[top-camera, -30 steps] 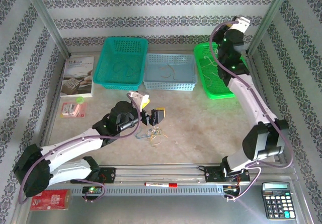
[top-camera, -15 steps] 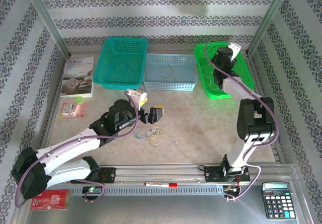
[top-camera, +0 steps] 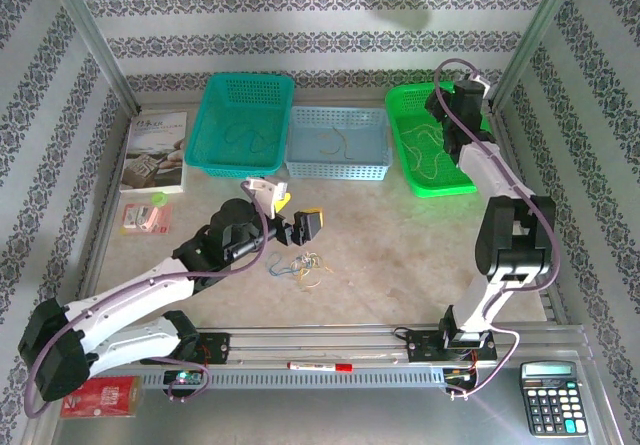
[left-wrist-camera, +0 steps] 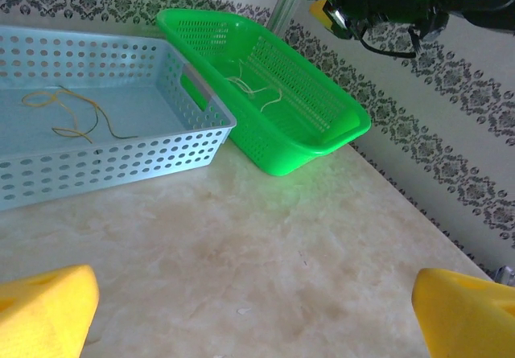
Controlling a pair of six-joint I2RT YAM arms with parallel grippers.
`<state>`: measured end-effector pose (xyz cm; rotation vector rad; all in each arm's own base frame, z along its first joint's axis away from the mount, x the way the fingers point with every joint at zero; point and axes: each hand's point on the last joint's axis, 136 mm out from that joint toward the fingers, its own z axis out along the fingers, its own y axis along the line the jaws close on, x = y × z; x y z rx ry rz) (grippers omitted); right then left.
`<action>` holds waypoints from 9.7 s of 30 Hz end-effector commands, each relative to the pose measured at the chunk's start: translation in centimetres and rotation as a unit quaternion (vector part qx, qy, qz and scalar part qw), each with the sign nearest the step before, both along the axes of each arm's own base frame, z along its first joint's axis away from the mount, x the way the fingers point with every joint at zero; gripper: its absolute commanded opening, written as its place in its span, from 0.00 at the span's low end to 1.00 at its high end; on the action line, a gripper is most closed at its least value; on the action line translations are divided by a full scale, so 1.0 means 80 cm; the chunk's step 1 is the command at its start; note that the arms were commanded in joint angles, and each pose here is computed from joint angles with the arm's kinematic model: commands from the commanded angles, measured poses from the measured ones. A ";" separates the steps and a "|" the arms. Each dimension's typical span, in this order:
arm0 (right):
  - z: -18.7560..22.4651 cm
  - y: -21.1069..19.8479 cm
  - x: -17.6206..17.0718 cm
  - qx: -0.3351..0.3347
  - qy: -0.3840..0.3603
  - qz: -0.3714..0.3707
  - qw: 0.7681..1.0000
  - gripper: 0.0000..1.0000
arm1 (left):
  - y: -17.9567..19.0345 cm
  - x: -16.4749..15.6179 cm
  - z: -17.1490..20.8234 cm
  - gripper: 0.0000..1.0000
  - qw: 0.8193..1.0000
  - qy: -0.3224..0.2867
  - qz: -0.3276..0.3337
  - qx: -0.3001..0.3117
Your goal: Untangle the cables
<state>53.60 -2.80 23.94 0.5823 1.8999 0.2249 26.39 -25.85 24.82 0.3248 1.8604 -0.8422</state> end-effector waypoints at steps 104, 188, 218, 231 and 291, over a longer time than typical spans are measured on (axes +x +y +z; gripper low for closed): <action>-0.283 0.431 -0.393 -0.022 0.183 0.439 0.879 0.34 | 0.056 -0.005 -0.111 0.00 0.964 0.262 0.024 0.050; -0.002 0.440 -0.315 0.418 -0.020 0.388 0.821 0.65 | 0.050 -0.009 -0.009 0.00 0.975 0.177 0.016 -0.133; -0.020 0.427 -0.287 0.425 -0.006 0.403 0.811 0.00 | 0.049 -0.010 -0.017 0.03 0.976 0.176 0.012 -0.129; -0.009 0.422 -0.309 0.314 -0.033 0.480 0.818 0.00 | 0.087 -0.027 -0.001 0.65 0.981 0.139 0.058 -0.122; 0.026 0.456 -0.360 0.318 -0.059 0.547 0.772 0.11 | 0.023 0.009 0.076 0.00 0.953 0.124 -0.046 -0.274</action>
